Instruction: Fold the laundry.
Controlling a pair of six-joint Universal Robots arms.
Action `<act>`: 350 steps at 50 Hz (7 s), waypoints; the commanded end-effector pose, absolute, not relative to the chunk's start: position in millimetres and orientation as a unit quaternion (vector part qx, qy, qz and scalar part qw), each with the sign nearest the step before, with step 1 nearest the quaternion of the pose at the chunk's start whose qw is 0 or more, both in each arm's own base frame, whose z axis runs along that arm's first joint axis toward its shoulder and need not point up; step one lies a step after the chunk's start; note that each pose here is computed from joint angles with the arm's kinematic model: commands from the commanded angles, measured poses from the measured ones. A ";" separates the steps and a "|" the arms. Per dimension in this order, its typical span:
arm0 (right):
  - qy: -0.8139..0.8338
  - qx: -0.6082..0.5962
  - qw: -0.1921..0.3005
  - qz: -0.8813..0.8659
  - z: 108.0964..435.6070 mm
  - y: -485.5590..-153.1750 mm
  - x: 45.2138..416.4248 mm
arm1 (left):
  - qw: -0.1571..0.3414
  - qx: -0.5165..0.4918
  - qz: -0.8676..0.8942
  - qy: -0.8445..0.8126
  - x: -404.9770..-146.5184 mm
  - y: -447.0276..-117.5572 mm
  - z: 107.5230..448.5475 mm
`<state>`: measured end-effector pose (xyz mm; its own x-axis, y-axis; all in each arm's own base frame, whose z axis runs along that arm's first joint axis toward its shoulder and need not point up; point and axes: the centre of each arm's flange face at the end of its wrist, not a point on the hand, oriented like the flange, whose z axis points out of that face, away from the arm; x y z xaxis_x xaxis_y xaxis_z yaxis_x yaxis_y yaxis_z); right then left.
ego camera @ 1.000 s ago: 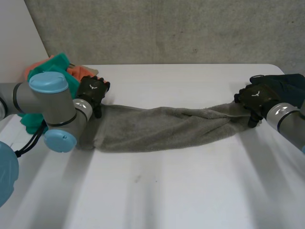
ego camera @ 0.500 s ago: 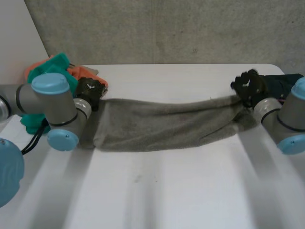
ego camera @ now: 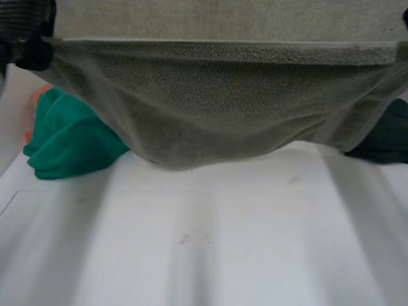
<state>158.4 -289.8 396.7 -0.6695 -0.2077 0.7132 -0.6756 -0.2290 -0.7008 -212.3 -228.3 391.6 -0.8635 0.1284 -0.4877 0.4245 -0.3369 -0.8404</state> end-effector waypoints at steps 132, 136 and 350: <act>-0.623 0.360 0.179 0.671 199.8 -428.4 205.1 | 0.143 0.343 -0.710 0.598 -318.9 -378.1 194.0; -0.642 0.330 0.165 0.672 218.5 -419.3 185.7 | 0.139 0.343 -0.711 0.599 -309.1 -358.5 214.7; -0.678 0.434 -0.151 0.574 140.5 -197.9 323.4 | -0.248 0.377 -0.646 0.615 -359.9 -226.0 275.9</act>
<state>321.5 -223.0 167.0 -0.6124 -0.7329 0.2962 -0.4096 -0.0264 -0.9119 -354.2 -236.4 266.5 -0.7374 0.6459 -0.1978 0.1861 -0.0872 -0.9787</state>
